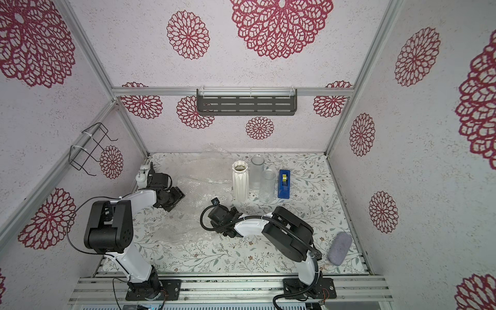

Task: Wrap vases in bubble wrap
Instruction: Adjust the bubble wrap at the center of the board.

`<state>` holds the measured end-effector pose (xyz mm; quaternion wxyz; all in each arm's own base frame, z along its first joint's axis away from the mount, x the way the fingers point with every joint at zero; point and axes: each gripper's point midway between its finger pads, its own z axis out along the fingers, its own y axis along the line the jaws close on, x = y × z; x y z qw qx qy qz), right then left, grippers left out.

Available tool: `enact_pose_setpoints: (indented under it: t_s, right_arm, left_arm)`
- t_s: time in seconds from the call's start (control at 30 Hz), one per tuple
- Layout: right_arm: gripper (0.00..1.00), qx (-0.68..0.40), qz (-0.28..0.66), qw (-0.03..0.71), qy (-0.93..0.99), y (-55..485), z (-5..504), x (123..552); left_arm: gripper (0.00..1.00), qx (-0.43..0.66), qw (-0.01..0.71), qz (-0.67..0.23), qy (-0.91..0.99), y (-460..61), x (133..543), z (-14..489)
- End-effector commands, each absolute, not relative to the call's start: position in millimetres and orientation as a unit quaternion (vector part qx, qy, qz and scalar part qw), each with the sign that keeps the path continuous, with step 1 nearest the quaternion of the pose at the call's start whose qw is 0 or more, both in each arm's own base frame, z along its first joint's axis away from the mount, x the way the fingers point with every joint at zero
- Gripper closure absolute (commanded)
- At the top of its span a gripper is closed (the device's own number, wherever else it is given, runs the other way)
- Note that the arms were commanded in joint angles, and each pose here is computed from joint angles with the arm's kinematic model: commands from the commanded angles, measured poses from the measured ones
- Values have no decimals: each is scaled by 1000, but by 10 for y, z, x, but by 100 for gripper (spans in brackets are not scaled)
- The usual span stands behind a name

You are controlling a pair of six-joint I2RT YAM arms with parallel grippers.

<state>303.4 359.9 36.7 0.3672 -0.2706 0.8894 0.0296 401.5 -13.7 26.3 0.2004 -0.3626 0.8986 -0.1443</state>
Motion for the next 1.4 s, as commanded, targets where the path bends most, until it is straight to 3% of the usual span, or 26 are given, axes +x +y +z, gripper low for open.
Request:
enact_pose_setpoints:
  t_s: [0.0,0.3,0.53,0.83,1.1,1.37]
  right_arm:
    - [11,-271,-42,375,885,3270,405,3248]
    - [11,-299,-17,420,856,3241,1071,3051]
    - [11,-333,19,423,842,3610,1284,2733]
    - [11,-407,8,386,828,4126,881,2296]
    - [10,-427,-36,346,835,3733,471,1978]
    - [8,-384,-63,354,850,3364,376,2039]
  left_arm:
    - [28,-363,234,-165,887,-154,4039,494]
    - [28,-330,281,-164,886,-277,3673,995]
    - [27,-284,286,-175,899,-481,3793,1075]
    - [28,-282,248,-181,909,-578,4048,747]
    - [27,-301,222,-144,916,-455,4124,425]
    - [27,-327,216,-128,911,-359,3999,249]
